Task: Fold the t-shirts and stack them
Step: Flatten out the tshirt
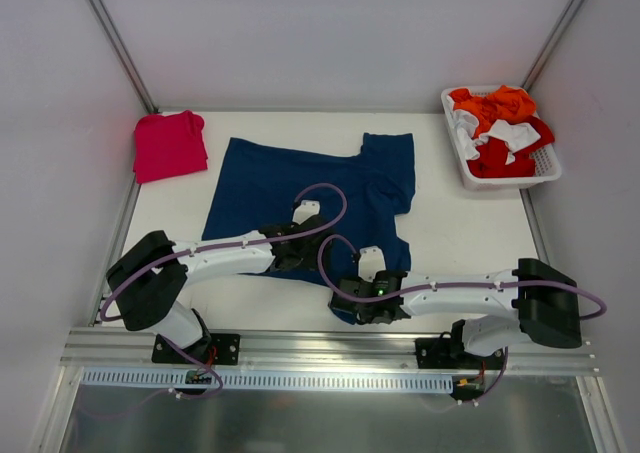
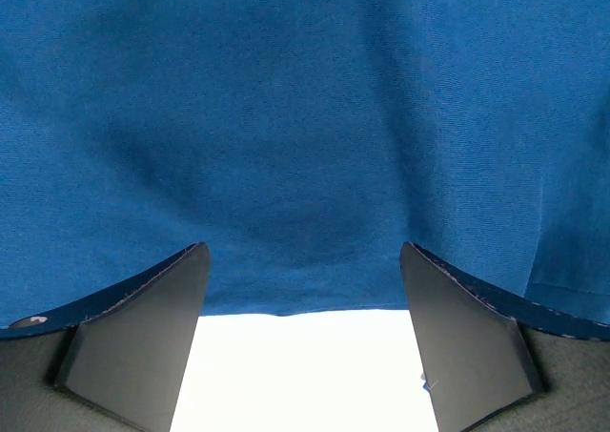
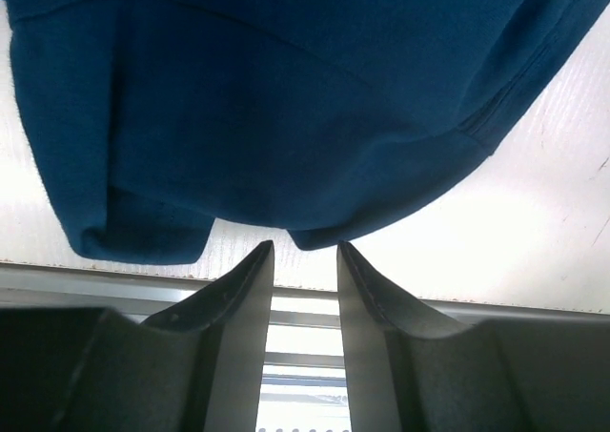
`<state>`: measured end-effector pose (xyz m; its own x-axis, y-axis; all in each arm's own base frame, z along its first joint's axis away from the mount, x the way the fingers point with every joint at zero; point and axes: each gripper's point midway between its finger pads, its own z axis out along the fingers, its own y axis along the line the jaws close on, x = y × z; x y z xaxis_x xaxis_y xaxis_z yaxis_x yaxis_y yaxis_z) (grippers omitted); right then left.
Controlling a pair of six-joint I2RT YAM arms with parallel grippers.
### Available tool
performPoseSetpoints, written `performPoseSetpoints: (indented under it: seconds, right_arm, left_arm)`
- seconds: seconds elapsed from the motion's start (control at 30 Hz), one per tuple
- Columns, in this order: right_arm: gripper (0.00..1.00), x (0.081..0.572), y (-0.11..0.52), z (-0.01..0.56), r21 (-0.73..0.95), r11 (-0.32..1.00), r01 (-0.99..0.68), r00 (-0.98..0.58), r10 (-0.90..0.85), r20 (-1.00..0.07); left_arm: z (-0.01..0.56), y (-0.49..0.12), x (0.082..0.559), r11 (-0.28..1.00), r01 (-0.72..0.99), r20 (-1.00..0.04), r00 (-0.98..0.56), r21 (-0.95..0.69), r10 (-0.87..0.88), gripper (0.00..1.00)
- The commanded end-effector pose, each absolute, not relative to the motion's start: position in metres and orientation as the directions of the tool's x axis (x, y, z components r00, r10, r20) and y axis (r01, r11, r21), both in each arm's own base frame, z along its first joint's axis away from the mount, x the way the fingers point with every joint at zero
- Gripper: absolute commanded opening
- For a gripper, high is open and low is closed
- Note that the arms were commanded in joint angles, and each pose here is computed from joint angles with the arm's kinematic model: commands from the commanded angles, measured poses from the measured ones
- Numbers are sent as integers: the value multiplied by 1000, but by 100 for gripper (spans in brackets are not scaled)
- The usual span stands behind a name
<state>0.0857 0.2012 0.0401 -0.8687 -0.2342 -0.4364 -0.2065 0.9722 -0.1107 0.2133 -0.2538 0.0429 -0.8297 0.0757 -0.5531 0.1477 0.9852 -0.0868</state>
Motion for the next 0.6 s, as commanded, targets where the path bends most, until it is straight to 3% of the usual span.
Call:
performPoseSetpoints:
  seconds: [0.0,0.57]
  right_arm:
    - [36,87,206,44,-112,970,-214,-866,-242,-437]
    - [36,78,194,39,-101,977,-190,-882,-215,-419]
  left_arm:
    - [49,-255,212,982,168,-569,-818,-88,89,82]
    - [57,-252,212,980,175,-587,-805,-92,89,83]
